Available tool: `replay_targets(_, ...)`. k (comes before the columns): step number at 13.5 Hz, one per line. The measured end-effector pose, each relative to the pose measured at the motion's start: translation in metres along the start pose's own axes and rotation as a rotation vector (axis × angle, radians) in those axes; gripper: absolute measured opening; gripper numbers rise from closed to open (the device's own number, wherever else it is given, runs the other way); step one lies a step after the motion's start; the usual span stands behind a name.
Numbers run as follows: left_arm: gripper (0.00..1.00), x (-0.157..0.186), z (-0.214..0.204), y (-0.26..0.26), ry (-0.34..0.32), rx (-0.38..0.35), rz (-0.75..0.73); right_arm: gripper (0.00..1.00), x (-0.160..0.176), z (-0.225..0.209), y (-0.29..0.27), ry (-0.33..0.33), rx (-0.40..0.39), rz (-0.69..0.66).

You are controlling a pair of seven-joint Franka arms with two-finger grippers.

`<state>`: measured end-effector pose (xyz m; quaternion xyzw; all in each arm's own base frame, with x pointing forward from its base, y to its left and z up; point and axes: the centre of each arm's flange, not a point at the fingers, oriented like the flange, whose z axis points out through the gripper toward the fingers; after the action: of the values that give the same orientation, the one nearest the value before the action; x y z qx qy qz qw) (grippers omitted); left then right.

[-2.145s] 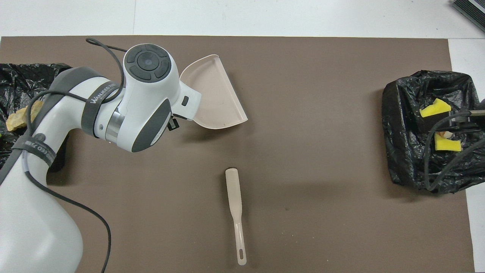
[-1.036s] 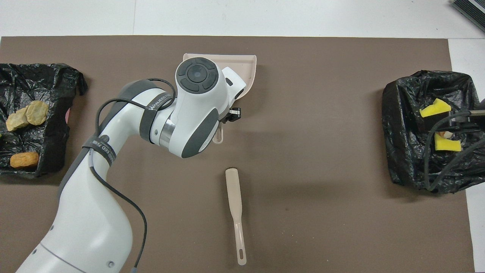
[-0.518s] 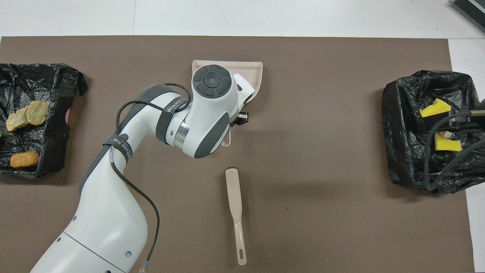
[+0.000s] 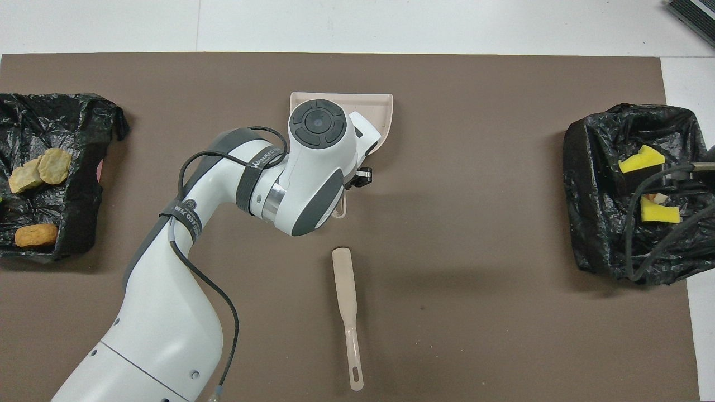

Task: Sweep and dump trash in bin
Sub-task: 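Lower the dustpan onto the table with the left gripper and release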

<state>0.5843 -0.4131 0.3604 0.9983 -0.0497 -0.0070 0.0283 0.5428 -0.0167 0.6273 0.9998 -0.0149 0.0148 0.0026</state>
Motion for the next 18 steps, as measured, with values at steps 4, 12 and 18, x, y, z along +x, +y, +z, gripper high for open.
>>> replay_targets(4, 0.32, -0.001, 0.003, 0.0, -0.006, 0.003, -0.001, 1.0, 0.0, 0.0, 0.0, 0.0, 0.0, 0.0)
replay_targets(12, 0.54, -0.009, 0.01, 0.006, -0.02, 0.009, 0.005, 1.0, 0.0, 0.0, 0.0, 0.0, 0.0, 0.0)
replay_targets(18, 1.0, -0.003, -0.008, -0.001, 0.014, 0.003, -0.005, 1.0, 0.0, 0.0, 0.0, 0.0, 0.0, 0.0)
